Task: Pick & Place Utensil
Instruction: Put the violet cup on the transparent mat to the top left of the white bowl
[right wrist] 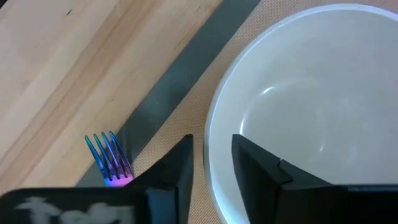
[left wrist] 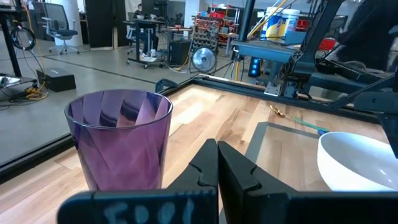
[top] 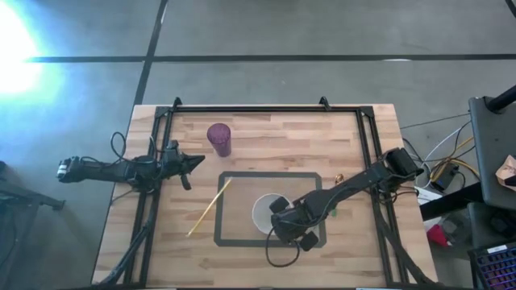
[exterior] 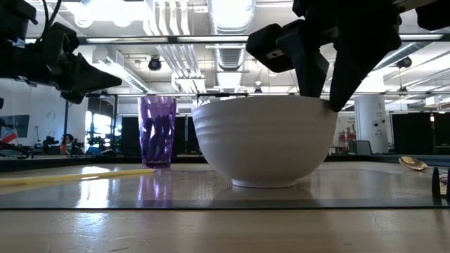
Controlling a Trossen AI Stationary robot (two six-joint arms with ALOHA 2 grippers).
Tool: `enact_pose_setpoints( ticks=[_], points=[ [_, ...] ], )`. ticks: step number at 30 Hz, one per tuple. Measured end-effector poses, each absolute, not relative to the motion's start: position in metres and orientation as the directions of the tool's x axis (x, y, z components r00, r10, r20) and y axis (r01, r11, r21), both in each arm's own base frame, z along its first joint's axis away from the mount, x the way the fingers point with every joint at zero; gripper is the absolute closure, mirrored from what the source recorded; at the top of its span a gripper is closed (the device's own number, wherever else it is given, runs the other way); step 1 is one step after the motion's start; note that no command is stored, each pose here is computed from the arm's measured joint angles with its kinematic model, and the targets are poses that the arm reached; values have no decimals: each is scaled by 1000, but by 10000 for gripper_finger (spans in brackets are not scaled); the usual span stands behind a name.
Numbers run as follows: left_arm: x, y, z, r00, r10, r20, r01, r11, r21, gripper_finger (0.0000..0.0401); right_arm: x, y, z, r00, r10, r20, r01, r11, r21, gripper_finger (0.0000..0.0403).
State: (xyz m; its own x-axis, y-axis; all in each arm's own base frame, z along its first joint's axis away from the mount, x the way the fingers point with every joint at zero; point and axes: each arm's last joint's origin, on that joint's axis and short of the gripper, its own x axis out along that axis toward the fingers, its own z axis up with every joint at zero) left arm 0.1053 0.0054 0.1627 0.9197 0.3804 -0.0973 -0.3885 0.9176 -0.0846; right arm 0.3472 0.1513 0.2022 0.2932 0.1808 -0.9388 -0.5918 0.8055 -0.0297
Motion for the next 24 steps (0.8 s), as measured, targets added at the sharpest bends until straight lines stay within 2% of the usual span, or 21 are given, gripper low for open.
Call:
enact_pose_setpoints(
  ticks=[7, 15, 24],
  points=[
    [105, 5, 163, 920, 381, -97, -389, 917, -85, 401, 342, 149, 214, 306, 186, -934, -584, 811, -30, 257],
    [105, 5, 163, 920, 380, -97, -389, 917, -92, 401, 331, 142, 245, 368, 207, -907, -544, 839, -30, 243],
    [106, 4, 164, 933, 349, -88, -357, 927, -116, 401, 308, 115, 278, 478, -54, -877, -352, 902, -248, 264]
  ],
)
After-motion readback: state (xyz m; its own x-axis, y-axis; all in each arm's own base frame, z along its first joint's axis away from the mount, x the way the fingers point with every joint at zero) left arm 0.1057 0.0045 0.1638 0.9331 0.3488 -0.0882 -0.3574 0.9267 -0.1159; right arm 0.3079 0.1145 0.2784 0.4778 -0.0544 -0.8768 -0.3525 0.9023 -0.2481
